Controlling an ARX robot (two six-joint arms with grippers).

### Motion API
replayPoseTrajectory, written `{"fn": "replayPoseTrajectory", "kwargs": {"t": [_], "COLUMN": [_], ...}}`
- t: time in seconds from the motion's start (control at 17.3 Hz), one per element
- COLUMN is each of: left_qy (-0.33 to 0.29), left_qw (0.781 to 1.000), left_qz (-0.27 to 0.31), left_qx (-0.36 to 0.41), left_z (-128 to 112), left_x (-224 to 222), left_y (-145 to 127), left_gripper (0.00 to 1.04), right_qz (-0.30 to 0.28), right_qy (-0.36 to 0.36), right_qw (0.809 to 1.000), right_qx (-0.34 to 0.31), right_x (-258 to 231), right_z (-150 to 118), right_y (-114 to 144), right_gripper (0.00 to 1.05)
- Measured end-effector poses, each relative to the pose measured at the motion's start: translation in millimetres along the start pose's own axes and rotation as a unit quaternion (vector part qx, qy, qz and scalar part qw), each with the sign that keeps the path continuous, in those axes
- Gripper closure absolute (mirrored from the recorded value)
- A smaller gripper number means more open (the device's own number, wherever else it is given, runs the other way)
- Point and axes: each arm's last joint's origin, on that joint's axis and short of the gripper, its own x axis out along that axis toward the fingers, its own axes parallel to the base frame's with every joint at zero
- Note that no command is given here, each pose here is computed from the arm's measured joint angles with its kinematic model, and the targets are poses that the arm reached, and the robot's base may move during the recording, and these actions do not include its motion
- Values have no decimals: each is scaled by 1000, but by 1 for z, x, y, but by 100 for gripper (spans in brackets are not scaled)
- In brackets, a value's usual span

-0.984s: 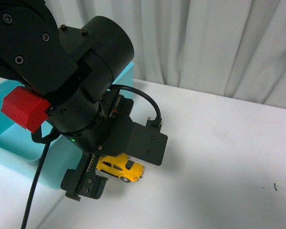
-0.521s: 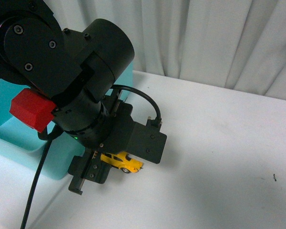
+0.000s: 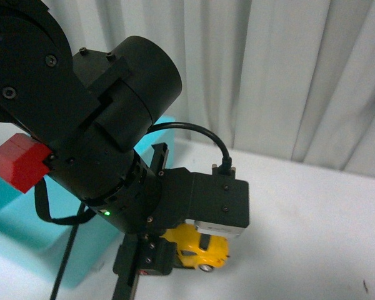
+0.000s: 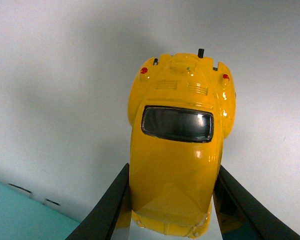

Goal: Wind up and store yellow beetle toy

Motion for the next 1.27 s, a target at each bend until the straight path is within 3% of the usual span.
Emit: {"fn": "replayPoseTrajectory", "kwargs": {"t": [0.17,0.29,0.35,0.41,0.46,1.27], "left_qy": [-139,-182,-171,-84,44,128], "left_qw": [983,954,934,894,846,851], "left_qz": [91,187,240,306,326,314], "left_qx": [-77,-151,-203,-317,-420,-400], "left_z": [15,0,-17,-69,-128,-157], "left_x": [-70,-113,-124,-119,-83,-15], "left_y": [42,73,89,110,106,86], "left_gripper": [65,65,65,65,65,65], "right_qz": [0,0,0,0,0,0], "right_qy": [0,0,0,0,0,0], "right_qw": [1000,1000,1000,1000,1000,1000], "right_qx": [0,0,0,0,0,0], "right_x": [0,0,0,0,0,0], "right_z": [0,0,0,0,0,0], "right_y": [0,0,0,0,0,0], "right_gripper": [7,7,7,7,7,7]}}
